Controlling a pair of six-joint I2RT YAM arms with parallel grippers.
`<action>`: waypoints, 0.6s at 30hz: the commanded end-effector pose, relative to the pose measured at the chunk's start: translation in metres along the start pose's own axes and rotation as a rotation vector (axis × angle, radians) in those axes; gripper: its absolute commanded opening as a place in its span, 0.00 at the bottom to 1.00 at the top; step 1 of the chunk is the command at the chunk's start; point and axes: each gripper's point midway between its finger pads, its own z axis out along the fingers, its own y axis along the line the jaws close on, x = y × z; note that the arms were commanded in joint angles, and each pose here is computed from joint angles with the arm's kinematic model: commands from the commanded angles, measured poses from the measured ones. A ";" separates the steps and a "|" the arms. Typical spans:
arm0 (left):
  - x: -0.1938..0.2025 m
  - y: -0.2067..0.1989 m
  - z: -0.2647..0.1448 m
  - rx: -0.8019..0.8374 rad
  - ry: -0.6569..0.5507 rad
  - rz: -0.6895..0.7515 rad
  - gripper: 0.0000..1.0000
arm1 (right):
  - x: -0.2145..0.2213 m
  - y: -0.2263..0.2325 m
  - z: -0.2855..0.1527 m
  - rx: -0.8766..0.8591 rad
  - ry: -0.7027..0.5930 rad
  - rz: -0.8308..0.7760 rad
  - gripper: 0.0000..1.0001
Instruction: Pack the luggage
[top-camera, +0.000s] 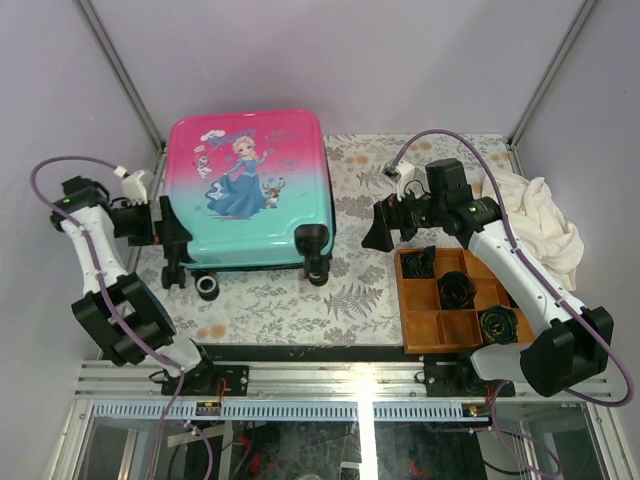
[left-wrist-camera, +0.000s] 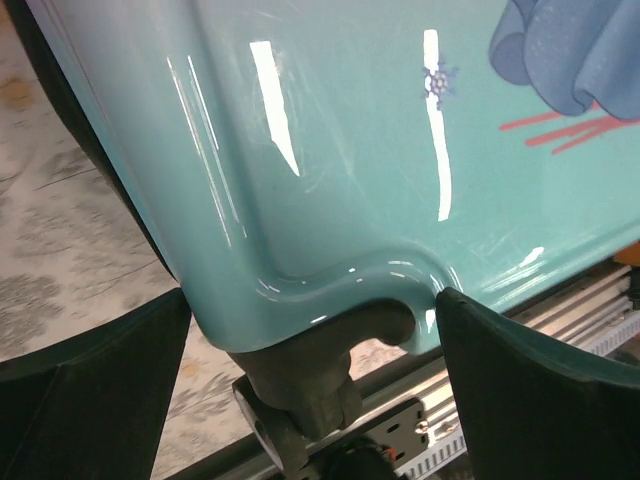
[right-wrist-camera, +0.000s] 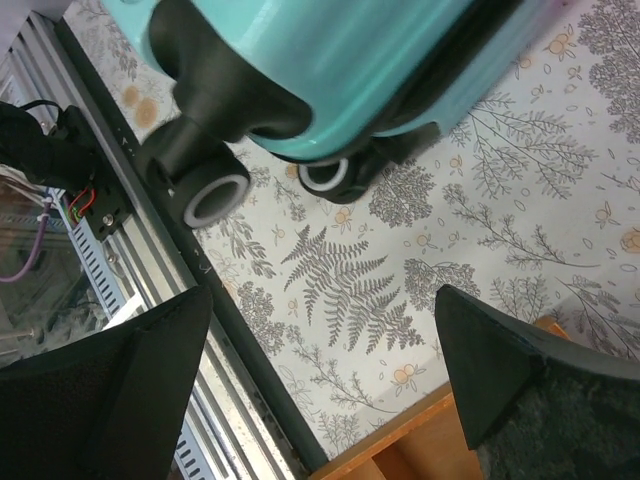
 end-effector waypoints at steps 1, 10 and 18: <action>-0.030 -0.087 0.028 0.243 -0.101 -0.011 1.00 | -0.019 -0.003 -0.017 0.069 -0.052 -0.061 0.99; -0.045 -0.201 0.042 0.314 -0.152 0.180 1.00 | -0.037 -0.033 -0.045 0.313 -0.069 -0.155 0.99; -0.057 -0.172 0.047 0.100 -0.217 0.135 1.00 | -0.040 -0.041 -0.065 0.406 -0.047 -0.235 0.99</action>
